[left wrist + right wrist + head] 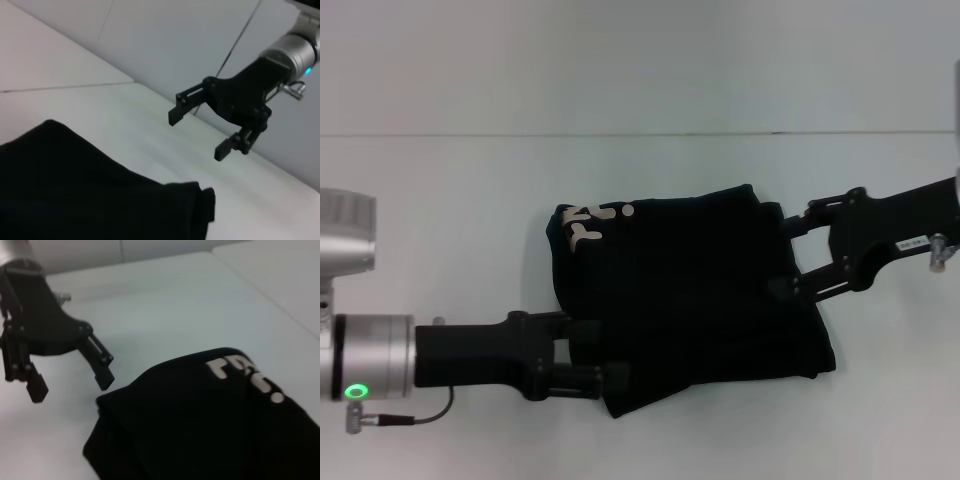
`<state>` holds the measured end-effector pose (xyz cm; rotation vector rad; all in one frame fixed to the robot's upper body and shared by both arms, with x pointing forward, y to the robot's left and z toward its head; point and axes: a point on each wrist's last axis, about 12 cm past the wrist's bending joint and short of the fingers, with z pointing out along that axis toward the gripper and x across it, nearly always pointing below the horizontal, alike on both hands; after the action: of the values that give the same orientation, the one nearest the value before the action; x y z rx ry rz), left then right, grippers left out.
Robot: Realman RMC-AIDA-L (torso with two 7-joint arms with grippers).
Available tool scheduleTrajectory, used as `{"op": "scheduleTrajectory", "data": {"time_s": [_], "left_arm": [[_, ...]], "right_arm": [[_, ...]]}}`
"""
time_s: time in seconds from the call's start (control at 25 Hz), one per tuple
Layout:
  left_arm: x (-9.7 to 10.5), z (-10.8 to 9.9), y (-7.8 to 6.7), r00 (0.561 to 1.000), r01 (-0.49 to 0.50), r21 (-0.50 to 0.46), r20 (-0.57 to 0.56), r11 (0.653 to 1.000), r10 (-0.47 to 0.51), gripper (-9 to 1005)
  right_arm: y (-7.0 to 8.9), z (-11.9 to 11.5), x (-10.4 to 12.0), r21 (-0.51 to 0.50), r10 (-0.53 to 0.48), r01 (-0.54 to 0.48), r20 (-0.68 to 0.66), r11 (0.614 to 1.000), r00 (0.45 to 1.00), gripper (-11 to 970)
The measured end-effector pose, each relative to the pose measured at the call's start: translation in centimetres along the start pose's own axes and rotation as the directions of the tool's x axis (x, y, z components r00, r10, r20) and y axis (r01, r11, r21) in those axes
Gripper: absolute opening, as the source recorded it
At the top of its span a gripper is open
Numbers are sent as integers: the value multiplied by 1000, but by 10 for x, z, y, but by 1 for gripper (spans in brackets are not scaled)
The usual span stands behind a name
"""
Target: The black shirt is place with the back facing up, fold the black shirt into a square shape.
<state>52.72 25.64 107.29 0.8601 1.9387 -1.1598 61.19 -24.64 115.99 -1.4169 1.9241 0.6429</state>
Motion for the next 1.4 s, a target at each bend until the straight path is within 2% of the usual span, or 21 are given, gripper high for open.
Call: {"op": "scheduleTrajectory", "data": {"time_s": [0.24, 0.44, 0.64, 0.96, 1.4], "left_arm": [[2, -11, 0, 1000, 8, -16, 12, 1000, -7, 874], [2, -16, 1, 999, 22, -32, 41, 999, -21, 874], [3, -22, 3, 996, 40, -58, 76, 998, -35, 874], [11, -29, 4, 989, 78, -90, 132, 993, -66, 875], [12, -30, 4, 985, 92, -95, 154, 991, -77, 874]], "right_arm": [[9, 13, -19, -52, -114, 111, -54, 992, 992, 879], [22, 26, -34, -87, -238, 228, -121, 970, 964, 850], [30, 39, -39, -128, -341, 320, -210, 939, 916, 851], [35, 50, -49, -180, -465, 429, -293, 885, 835, 850], [44, 74, -65, -223, -595, 552, -345, 803, 726, 851]]}}
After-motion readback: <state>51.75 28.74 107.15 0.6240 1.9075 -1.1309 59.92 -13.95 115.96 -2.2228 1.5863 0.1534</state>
